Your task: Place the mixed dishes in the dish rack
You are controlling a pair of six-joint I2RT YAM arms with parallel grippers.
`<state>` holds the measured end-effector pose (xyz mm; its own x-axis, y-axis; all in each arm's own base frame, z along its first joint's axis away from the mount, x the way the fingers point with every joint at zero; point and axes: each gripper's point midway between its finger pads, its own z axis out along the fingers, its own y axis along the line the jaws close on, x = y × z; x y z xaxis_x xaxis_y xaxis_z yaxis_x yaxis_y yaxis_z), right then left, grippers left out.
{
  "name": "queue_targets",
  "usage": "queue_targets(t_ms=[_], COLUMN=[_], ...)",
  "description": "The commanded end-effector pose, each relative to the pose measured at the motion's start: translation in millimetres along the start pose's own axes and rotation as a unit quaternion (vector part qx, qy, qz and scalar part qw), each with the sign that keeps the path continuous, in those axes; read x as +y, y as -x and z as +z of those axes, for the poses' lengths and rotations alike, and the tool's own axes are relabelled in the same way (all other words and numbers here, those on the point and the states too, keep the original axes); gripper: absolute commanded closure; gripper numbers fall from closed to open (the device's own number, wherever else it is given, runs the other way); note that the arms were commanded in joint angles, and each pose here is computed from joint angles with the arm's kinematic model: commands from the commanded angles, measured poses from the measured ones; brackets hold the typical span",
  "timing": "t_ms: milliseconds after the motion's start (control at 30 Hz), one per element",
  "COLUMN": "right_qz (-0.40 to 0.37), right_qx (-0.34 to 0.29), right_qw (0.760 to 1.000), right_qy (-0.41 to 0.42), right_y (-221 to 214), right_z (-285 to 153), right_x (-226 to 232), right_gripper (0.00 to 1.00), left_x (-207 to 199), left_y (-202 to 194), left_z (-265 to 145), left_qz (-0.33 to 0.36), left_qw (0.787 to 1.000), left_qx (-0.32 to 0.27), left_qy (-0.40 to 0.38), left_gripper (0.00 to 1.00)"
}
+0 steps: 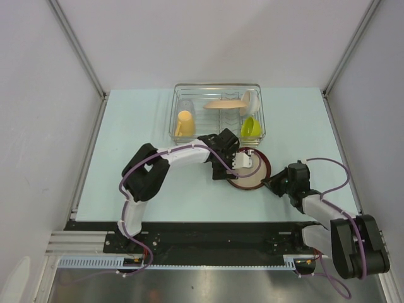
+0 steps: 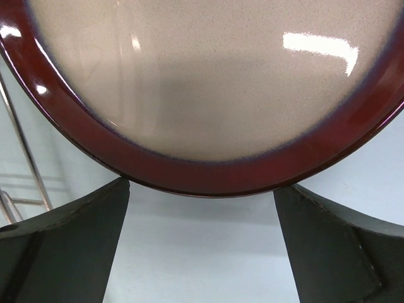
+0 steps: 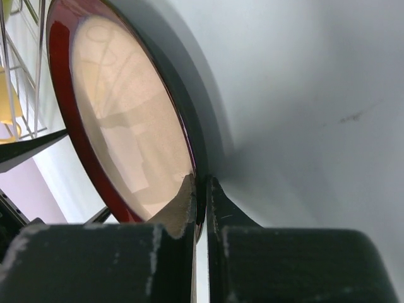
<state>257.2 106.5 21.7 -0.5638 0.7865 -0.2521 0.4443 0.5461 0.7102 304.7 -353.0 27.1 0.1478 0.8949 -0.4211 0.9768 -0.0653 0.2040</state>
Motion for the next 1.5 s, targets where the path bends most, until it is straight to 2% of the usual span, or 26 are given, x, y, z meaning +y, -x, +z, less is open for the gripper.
queue_targets(t_ms=[0, 67, 200, 367, 500, 533, 600, 633, 733, 833, 867, 967, 1000, 1067, 1100, 1167, 1200, 1233, 1300, 1400, 1433, 1467], right_qz=[-0.032, -0.049, -0.078, -0.110, -0.180, -0.230, -0.284, -0.317, -0.403, -0.467, -0.491, -0.532, -0.569, -0.612, -0.645, -0.685, -0.698, -0.716, -0.728, -0.778, -0.802, -0.813], right_qx=[0.010, 0.006, -0.028, -0.014, -0.010, -0.018, -0.022, -0.033, -0.054, -0.121, -0.165, -0.236, -0.271, -0.315, -0.377, -0.414, -0.467, -0.457, -0.471, -0.457, -0.454, -0.444], right_qw=[0.999, 0.998, 0.995, 0.993, 0.982, 0.970, 0.955, 0.942, 0.900, 0.856, 0.833, 0.787, 0.749, 0.696, 0.632, 0.566, 0.510, 0.497, 0.466, 0.397, 0.357, 0.347], right_qy=[0.043, 0.029, 0.060, 0.039, 0.059, 0.078, 0.078, 0.108, 0.160, 0.186, 0.194, 0.204, 0.202, 0.204, 0.207, 0.197, 0.187, 0.181, 0.176, 0.166, 0.150, 0.143], right_y=[-7.8, -6.9, 4.3, 1.2, 5.0, 10.6, 15.7, 17.8, 17.7, 38.1, 54.0, 78.2, 90.2, 102.1, 114.5, 116.9, 128.0, 126.1, 133.6, 122.5, 119.2, 115.1], right_z=[-20.0, -31.0, -61.4, -80.5, -96.4, -105.6, -111.8, -125.5, -143.8, -168.3, -185.5, -196.2, -206.8, -200.7, -215.9, -199.5, -216.8, -189.3, -189.2, -155.7, -146.1, -132.3], right_x=[23.8, 23.2, 44.7, 44.6, 72.9, 91.2, 108.2, 135.4, 174.9, 222.0, 245.3, 291.8, 312.0, 348.1, 375.8, 402.9, 427.2, 436.6, 460.5, 470.2, 467.8, 465.1], right_gripper=[1.00, 1.00, 1.00, 1.00, 1.00, 1.00, 1.00, 1.00, 1.00, 1.00, 1.00, 1.00, 1.00, 1.00, 1.00, 1.00, 1.00, 1.00, 1.00, 1.00, 1.00, 1.00], left_x=[-13.2, -5.1, 4.9, -0.2, 10.4, 19.5, 23.6, 31.4, 39.3, 43.0, 43.2, 43.8, 44.9, 44.4, 46.0, 46.5, 48.7, 48.3, 49.8, 52.1, 52.7, 53.7], left_y=[45.9, 41.8, 40.7, 15.9, -0.9, -12.6, -17.6, -28.7, -42.7, -54.1, -56.9, -64.8, -66.1, -72.3, -74.0, -81.0, -86.5, -87.9, -93.5, -99.8, -101.5, -103.4], left_z=[-29.5, -50.4, -122.3, -193.1, -246.1, -257.9, -273.1, -279.7, -289.0, -290.1, -289.7, -287.3, -285.9, -282.5, -282.8, -279.3, -278.4, -277.1, -274.9, -271.8, -271.3, -269.1], left_qz=[0.000, -0.037, -0.084, -0.157, -0.205, -0.227, -0.250, -0.269, -0.311, -0.337, -0.342, -0.355, -0.356, -0.368, -0.369, -0.380, -0.386, -0.391, -0.397, -0.404, -0.405, -0.409], left_qw=[0.996, 0.995, 0.988, 0.975, 0.960, 0.954, 0.943, 0.936, 0.917, 0.902, 0.899, 0.891, 0.889, 0.884, 0.883, 0.878, 0.876, 0.873, 0.871, 0.868, 0.868, 0.866], left_qx=[-0.087, -0.092, -0.129, -0.157, -0.191, -0.197, -0.219, -0.224, -0.249, -0.268, -0.270, -0.280, -0.283, -0.284, -0.286, -0.285, -0.284, -0.285, -0.284, -0.283, -0.282, -0.281], left_qy=[-0.028, -0.030, -0.018, -0.026, -0.001, 0.013, 0.016, 0.029, 0.033, 0.038, 0.041, 0.048, 0.048, 0.048, 0.052, 0.052, 0.057, 0.054, 0.056, 0.061, 0.062, 0.060], left_gripper=[0.00, 0.00, 0.00, 0.00, 0.00, 0.00, 0.00, 0.00, 0.00, 0.00, 0.00, 0.00, 0.00, 0.00, 0.00, 0.00, 0.00, 0.00, 0.00, 0.00, 0.00, 0.00])
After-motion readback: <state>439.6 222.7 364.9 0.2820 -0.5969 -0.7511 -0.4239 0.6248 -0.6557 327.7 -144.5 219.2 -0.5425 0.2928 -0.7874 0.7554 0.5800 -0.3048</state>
